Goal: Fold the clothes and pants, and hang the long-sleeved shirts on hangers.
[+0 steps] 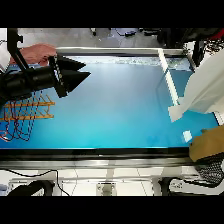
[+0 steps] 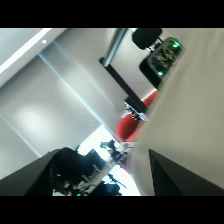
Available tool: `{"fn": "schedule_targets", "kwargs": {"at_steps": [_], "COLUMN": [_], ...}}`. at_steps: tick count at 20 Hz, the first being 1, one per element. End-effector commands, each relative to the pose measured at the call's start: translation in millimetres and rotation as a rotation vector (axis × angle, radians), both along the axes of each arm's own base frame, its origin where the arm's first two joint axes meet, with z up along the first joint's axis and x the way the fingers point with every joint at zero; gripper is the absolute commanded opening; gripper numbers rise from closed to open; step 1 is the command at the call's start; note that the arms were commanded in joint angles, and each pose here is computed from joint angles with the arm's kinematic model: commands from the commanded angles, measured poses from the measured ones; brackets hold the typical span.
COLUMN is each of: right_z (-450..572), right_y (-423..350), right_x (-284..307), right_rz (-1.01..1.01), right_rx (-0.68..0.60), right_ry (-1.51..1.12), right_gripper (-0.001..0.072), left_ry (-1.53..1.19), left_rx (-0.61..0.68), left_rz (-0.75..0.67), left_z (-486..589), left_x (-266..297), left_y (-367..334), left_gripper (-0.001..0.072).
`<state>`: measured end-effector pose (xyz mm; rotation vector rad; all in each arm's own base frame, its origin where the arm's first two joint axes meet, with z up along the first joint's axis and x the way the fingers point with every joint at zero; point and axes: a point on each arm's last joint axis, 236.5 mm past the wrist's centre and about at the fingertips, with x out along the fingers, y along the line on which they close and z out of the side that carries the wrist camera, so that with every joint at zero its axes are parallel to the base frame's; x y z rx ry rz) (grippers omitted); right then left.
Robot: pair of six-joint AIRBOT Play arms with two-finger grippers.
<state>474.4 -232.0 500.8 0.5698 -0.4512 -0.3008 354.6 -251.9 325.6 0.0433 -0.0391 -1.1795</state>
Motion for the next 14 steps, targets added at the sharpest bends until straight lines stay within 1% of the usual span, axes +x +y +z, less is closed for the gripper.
{"fn": "schedule_targets", "kwargs": {"at_steps": [1,3,6,8,10,12,14], "right_z": [16,21,15,7,1,-9,-25], "right_y": [33,57,104,144,190,241,294], "right_x": [-2,3,20,31,39,43,43], "right_rz": [0.052,0.09,0.189,0.272,0.366,0.452,0.534], "right_rx": [-0.029,-0.055,-0.047,-0.042,-0.041,-0.093,-0.187], "right_ry": [-0.025,-0.029,-0.002,0.029,0.057,0.108,0.183], "right_gripper": [0.0638,0.0638,0.0638,0.0638,0.0638,0.0638,0.0638], "left_ry": [0.0,0.001,-0.001,-0.008,-0.009,0.02,0.058], "left_rx": [0.009,0.01,0.02,0.075,0.139,0.155,0.135], "left_rz": [0.002,0.003,0.005,0.023,0.044,0.077,0.135], "left_z": [-2,-3,-5,-16,-32,-42,-46], "left_x": [1,1,2,6,13,24,42], "left_y": [0,0,1,3,6,11,22], "left_gripper": [0.044,0.0441,0.0441,0.0439,0.0396,0.0395,0.0395]}}
